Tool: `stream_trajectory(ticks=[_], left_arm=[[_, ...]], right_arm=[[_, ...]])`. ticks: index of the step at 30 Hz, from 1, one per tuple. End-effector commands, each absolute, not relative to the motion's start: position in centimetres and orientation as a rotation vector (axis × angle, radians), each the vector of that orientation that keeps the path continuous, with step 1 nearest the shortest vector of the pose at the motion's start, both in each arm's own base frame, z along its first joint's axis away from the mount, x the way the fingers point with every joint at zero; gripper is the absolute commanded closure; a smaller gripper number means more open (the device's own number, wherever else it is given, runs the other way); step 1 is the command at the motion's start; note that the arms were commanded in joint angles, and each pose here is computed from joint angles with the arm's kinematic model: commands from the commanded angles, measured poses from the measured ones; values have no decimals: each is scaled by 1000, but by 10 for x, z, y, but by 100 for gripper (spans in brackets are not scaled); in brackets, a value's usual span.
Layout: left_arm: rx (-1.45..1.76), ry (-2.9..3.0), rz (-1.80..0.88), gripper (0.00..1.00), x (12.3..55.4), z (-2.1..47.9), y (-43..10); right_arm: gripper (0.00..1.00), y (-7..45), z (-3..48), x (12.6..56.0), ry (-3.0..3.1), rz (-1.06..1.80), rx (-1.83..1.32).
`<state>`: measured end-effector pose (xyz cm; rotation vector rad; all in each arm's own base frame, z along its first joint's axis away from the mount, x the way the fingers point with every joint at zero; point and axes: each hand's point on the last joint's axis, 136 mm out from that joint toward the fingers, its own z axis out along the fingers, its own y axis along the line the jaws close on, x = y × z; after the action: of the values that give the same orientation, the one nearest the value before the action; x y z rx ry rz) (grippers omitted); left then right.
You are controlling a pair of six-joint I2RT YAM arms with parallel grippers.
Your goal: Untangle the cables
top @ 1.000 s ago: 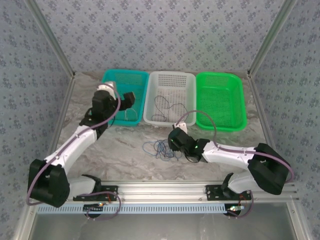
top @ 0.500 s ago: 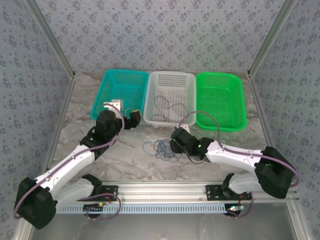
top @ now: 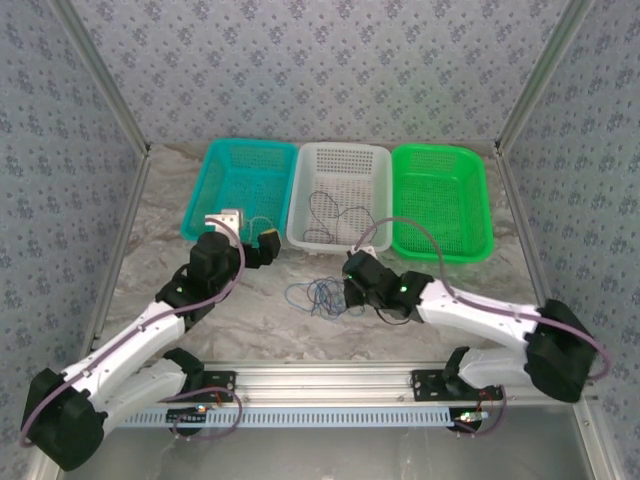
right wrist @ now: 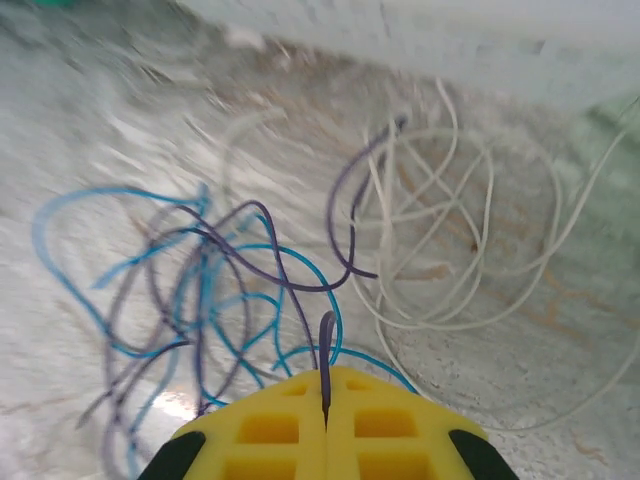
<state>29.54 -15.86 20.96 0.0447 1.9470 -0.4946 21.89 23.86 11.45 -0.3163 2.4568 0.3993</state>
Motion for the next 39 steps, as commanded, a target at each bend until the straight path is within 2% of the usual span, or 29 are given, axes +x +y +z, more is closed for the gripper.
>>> stream_trajectory(ticks=[1,10,15,21,30,35,37,39], left_arm=[[41,1928,-504,1,293,213,-159],[189,1863,-613,0,280,231,-192],[407,1743,-759,1,259,255,-234],[709,1611,-937,3,221,274,-291],[968,1488,-1065,5,184,284,-355],[1029,1509,-1072,19,183,271,-374],[1038,1511,-1080,27,182,268,-377],[1041,1518,-1080,40,183,265,-379]], right_arm=[[100,229,157,218,2328,425,-360],[100,228,259,194,2072,636,-524],[100,234,309,179,1948,725,-638],[100,241,326,175,1912,741,-707],[100,250,340,171,1867,796,-742],[100,249,342,169,1861,805,-736],[100,246,345,169,1854,805,-722],[100,243,347,167,1844,813,-717]])
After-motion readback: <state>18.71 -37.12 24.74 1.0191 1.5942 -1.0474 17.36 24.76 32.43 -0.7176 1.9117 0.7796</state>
